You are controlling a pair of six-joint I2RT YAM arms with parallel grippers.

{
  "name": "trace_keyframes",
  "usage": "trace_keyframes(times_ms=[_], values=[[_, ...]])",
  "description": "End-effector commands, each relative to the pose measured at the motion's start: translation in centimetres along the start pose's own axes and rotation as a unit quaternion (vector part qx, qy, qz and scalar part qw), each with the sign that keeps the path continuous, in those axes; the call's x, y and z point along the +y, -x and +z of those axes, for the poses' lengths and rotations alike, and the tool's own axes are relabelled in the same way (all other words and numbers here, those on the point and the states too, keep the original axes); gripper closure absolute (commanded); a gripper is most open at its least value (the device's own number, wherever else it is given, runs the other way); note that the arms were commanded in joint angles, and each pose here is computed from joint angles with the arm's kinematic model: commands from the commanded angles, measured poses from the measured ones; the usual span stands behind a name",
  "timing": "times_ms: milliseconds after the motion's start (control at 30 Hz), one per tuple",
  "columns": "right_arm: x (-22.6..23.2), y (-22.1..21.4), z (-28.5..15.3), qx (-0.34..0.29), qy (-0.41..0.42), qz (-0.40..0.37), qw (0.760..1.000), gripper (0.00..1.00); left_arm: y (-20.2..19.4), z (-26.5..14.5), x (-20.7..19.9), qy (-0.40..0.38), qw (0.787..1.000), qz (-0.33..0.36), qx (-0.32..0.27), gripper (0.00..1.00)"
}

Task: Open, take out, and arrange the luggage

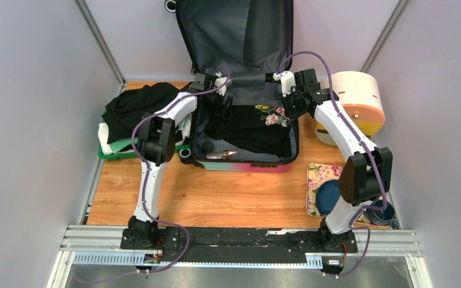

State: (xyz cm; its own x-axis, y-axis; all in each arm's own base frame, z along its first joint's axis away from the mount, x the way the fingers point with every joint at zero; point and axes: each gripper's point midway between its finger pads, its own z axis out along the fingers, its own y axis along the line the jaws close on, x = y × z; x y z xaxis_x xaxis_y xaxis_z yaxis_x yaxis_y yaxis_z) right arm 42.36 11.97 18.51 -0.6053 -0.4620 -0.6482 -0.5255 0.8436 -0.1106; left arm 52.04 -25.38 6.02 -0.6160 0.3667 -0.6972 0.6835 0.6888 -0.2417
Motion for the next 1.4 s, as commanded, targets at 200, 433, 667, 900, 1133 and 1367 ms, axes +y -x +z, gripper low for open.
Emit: trace_keyframes(times_ms=[200, 433, 667, 900, 1133, 1367], values=[[-0.9, 3.0, -2.3, -0.047, -0.016, 0.008, 0.999, 1.0, 1.7, -1.7, -2.1, -0.013, 1.0, 0.009, -0.023, 0.84], [-1.2, 7.4, -3.8, -0.116, -0.012, 0.007, 0.993, 1.0, 11.1, -9.7, -3.4, 0.041, 0.987, 0.063, -0.142, 1.0], [-1.5, 15.5, -7.8, -0.237, -0.002, 0.022, 0.971, 1.0, 15.8, -19.8, -3.9, 0.098, 0.963, 0.091, -0.236, 1.0], [0.1, 22.1, -11.9, -0.338, 0.025, 0.004, 0.941, 1.0, 17.7, -28.2, -3.3, 0.158, 0.933, 0.103, -0.306, 1.0], [4.3, 27.3, -15.8, -0.417, 0.063, -0.033, 0.906, 1.0, 17.7, -35.7, -3.7, 0.232, 0.895, 0.119, -0.362, 1.0], [11.0, 29.9, -19.5, -0.479, 0.127, -0.095, 0.863, 1.0, 14.0, -44.7, -6.1, 0.329, 0.833, 0.126, -0.426, 1.0]])
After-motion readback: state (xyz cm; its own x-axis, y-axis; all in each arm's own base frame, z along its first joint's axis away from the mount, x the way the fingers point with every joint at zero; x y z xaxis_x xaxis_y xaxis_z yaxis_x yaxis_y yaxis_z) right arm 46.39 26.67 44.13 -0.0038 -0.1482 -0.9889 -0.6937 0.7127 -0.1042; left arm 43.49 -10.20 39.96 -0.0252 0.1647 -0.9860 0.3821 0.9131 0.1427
